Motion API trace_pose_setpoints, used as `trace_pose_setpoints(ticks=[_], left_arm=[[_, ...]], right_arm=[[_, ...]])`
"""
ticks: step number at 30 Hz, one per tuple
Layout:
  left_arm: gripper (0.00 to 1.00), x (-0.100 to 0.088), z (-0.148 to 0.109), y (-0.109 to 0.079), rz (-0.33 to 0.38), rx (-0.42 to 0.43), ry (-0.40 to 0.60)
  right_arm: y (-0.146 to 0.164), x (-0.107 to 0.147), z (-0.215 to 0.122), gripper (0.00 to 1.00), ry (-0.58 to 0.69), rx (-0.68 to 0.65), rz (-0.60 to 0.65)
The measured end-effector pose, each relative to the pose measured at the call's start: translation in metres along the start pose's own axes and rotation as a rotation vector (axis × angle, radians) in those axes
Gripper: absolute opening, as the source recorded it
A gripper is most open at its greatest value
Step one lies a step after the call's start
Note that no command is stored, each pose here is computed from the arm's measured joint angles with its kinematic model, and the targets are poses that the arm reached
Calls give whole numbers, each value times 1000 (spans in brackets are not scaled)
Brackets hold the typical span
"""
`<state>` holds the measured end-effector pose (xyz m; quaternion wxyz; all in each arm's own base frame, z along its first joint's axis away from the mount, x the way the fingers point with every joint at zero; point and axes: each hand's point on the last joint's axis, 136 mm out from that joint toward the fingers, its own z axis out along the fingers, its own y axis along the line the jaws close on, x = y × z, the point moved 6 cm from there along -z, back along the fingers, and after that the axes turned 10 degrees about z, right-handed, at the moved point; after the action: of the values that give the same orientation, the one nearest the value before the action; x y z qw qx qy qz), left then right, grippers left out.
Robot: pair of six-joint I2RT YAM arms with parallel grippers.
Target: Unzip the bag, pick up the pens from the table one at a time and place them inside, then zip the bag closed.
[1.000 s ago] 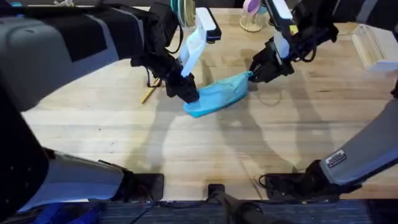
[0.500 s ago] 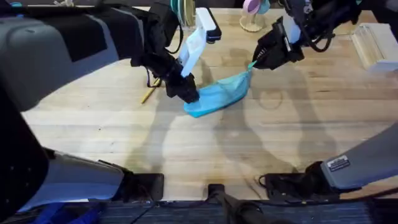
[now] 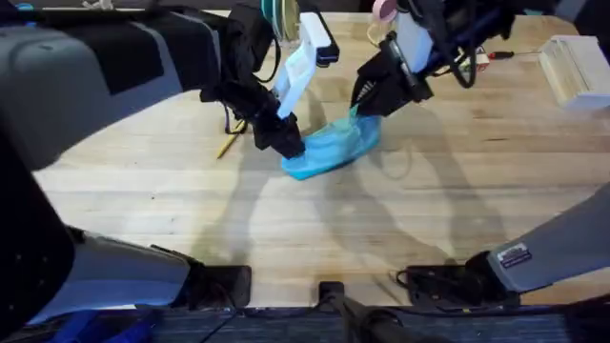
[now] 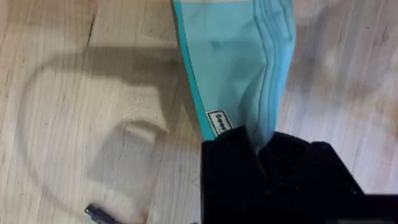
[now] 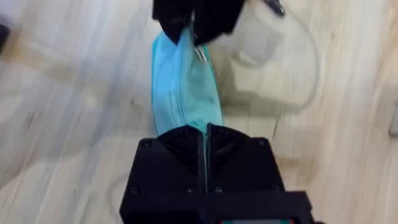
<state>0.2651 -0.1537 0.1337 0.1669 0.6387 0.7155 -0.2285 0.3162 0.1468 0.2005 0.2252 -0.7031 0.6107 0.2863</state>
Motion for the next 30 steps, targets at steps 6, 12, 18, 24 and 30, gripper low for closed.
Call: trace_pose_setpoints(ticks=[6, 12, 18, 24, 30], left_arm=[[44, 0, 0, 0, 0, 1, -1], [44, 0, 0, 0, -1, 3, 0], [44, 2, -2, 0, -5, 5, -8], [44, 3, -3, 1, -2, 7, -13], [44, 5, -3, 3, -11, -9, -6]], right_arm=[[8, -25, 30, 31, -34, -86, -38], [14, -48, 63, 31, -70, -152, -91], [15, -62, 75, 31, -89, -152, -115], [16, -66, 77, 66, -92, -156, -98], [24, -68, 75, 920, -120, -201, -41]])
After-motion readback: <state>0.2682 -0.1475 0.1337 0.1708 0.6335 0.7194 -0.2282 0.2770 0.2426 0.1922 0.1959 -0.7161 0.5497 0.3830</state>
